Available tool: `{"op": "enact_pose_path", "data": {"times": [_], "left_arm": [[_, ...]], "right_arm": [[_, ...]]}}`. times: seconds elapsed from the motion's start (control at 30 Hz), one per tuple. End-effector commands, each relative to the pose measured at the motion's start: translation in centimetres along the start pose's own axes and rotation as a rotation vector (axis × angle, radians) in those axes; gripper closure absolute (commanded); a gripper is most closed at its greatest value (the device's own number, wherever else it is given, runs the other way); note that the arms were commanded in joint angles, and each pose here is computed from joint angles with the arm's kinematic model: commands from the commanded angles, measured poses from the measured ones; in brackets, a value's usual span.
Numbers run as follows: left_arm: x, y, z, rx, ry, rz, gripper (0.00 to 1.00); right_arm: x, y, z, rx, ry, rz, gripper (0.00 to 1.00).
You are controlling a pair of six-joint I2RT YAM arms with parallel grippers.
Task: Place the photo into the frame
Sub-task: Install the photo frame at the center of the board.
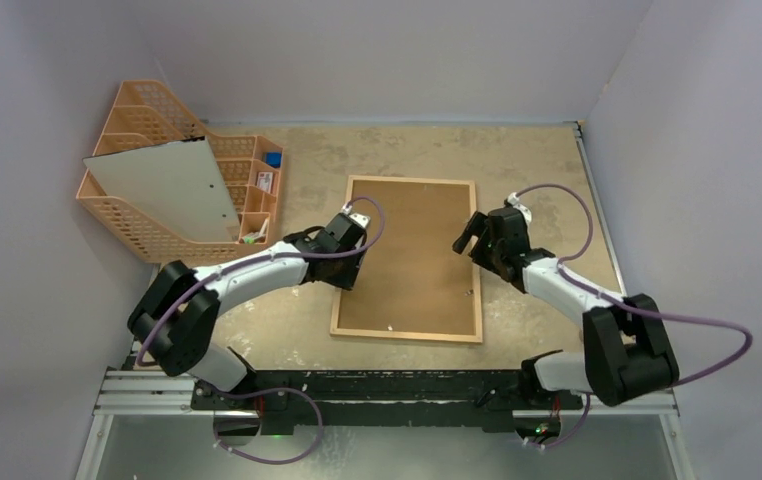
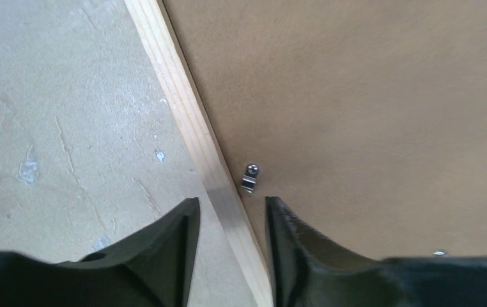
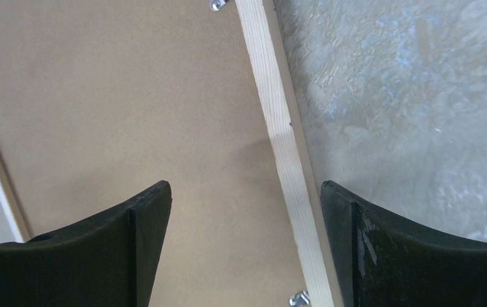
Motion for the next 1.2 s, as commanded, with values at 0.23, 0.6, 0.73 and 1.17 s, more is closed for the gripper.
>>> {"op": "enact_pose_path", "data": {"times": [0.23, 0.6, 0.73, 1.17], "left_arm": [[1.5, -3.7, 0.4, 0.000, -0.260, -0.217, 0.41], [-3.2, -1.6, 0.4, -0.017, -0.514, -0.224, 0.63], [-4.2, -1.3, -0.6, -0.109, -0.516, -0.229, 0.66], [-5.7, -0.4, -1.8, -0.195, -0.492, -0.185, 0.94]], "right_arm": [[2.2, -4.9, 2.8, 0.141, -0.044, -0.082, 0.16], [-8.5, -8.0, 11.5, 0.643, 0.107, 0.316, 0.42], [-12.8, -7.0, 13.0, 0.635, 0.127, 0.429, 0.50], [-19.9, -3.3, 17.1, 0.549, 0.114, 0.517, 0.67]]}}
Point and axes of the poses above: each gripper's point midway between its finger pads, its own y axis out along the fingers, its own z axis along the line the jaws close on, x = y × z, the point moved 4 cm from there along -y, back along the fingers, and after that the axes turned 10 degrees about y, right-handed, at the moved point
